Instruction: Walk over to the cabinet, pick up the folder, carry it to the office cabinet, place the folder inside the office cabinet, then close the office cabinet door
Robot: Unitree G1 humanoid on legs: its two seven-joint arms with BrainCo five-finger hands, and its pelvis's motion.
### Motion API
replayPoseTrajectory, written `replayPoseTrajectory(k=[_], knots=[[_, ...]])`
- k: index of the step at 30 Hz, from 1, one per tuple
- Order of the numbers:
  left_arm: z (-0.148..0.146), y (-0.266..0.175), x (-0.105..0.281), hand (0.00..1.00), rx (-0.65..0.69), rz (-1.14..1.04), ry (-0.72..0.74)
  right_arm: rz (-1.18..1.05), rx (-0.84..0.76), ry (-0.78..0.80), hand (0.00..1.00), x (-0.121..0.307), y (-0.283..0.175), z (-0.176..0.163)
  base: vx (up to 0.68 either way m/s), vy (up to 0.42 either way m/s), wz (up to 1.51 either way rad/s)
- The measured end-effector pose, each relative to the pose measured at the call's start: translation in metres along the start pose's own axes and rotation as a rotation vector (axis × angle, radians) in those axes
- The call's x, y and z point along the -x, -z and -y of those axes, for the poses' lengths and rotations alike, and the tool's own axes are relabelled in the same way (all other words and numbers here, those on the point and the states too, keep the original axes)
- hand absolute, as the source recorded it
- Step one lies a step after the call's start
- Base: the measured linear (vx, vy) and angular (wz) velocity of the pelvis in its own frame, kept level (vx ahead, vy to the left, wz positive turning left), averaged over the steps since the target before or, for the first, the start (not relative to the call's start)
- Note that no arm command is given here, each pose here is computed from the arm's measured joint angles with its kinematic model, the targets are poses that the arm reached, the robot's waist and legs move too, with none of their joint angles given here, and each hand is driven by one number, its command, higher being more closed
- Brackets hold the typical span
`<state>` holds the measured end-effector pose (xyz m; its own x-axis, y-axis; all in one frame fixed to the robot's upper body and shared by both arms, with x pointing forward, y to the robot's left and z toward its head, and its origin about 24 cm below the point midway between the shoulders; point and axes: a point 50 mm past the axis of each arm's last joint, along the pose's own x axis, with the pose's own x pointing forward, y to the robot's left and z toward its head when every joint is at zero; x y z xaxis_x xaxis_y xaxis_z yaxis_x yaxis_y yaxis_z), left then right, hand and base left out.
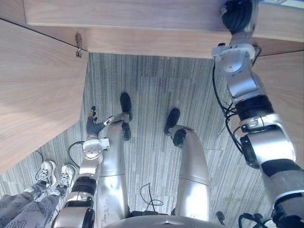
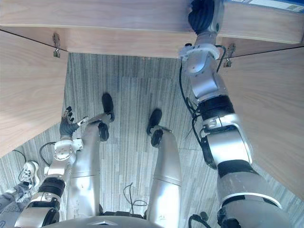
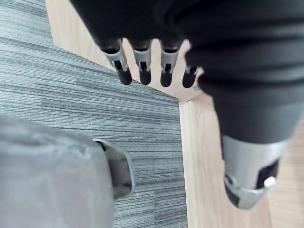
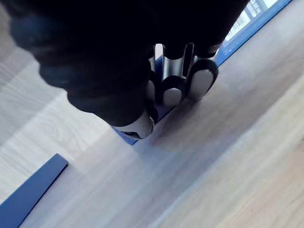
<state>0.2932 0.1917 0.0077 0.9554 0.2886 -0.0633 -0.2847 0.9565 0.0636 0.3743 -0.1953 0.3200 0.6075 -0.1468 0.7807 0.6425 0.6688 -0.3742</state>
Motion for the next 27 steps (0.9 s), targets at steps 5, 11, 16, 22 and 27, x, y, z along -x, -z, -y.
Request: replayPoseTrajectory(k=[5, 11, 16, 22, 27], knots=[[0.002, 0.000, 0.000, 0.00, 0.006, -0.002, 0.007, -0.021, 0.004, 0.032, 1.00, -0.016, 0.001, 0.014, 0.01, -0.015, 0.08], [0.003, 0.000, 0.001, 0.00, 0.015, -0.005, 0.013, -0.083, -0.096, 0.090, 1.00, -0.031, 0.003, 0.029, 0.00, -0.006, 0.07], [0.004, 0.002, 0.001, 0.00, 0.039, -0.018, 0.011, -0.144, -0.192, 0.137, 1.00, -0.040, 0.005, 0.039, -0.01, -0.004, 0.07], [0.004, 0.007, 0.004, 0.00, 0.028, -0.039, 0.014, -0.183, -0.274, 0.182, 1.00, -0.047, 0.004, 0.047, -0.02, -0.002, 0.05], [0.003, 0.010, 0.006, 0.00, 0.041, -0.052, 0.007, -0.226, -0.350, 0.223, 1.00, -0.051, 0.004, 0.051, -0.03, -0.004, -0.01]])
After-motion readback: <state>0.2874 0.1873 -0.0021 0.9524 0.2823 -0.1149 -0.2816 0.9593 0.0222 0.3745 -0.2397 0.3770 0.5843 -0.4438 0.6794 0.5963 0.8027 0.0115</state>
